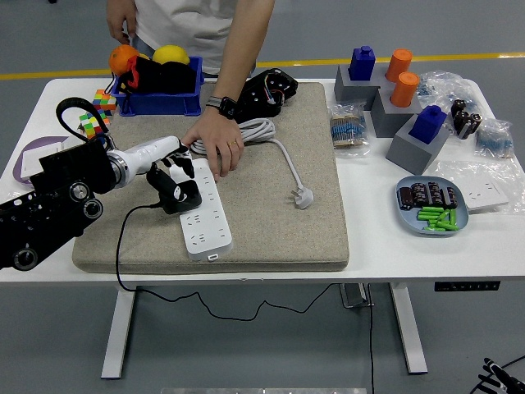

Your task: Press the white button,pick up the black plug,place it near the board,insert it into the board

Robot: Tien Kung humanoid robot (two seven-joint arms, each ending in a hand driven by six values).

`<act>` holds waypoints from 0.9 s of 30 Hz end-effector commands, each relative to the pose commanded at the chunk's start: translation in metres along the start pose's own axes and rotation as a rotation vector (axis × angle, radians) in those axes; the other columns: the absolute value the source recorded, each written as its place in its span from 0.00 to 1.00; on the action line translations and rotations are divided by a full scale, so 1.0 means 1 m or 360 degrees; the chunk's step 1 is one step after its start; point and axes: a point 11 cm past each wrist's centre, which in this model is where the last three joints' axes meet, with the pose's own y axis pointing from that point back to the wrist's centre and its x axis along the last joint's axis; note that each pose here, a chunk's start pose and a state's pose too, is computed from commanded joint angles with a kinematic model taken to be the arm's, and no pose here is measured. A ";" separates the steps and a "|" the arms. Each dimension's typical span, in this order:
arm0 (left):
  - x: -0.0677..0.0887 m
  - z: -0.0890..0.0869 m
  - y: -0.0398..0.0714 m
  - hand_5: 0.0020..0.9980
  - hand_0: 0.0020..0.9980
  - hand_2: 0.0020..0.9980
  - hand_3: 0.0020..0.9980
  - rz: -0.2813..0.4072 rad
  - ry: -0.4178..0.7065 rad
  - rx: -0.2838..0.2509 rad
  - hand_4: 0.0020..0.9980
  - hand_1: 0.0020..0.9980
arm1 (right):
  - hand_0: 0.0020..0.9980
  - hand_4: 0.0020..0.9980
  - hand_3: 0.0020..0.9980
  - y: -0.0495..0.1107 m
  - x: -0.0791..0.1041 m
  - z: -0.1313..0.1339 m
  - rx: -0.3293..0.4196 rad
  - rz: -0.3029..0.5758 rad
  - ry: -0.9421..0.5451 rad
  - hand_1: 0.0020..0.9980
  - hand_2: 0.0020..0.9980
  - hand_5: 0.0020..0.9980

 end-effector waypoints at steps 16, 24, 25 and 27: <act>0.055 -0.040 0.033 0.42 0.88 0.88 0.85 0.0662 0.0653 -0.0226 1.00 0.92 | 0.78 0.72 0.61 0.000 -0.001 0.003 -0.0012 -0.0005 0.0016 0.61 0.62 0.45; 0.050 -0.085 0.049 0.44 0.90 0.89 0.86 0.0914 0.0894 -0.0111 1.00 0.93 | 0.78 0.71 0.61 0.001 -0.002 0.007 -0.0020 -0.0005 0.0006 0.60 0.62 0.45; 0.050 -0.086 0.049 0.44 0.90 0.89 0.86 0.0916 0.0896 -0.0109 1.00 0.93 | 0.78 0.71 0.61 0.001 -0.002 0.007 -0.0020 -0.0005 0.0006 0.60 0.62 0.45; 0.046 -0.093 0.050 0.44 0.90 0.89 0.86 0.0937 0.0930 -0.0096 1.00 0.93 | 0.78 0.71 0.61 0.001 -0.002 0.008 -0.0021 -0.0005 0.0002 0.60 0.62 0.45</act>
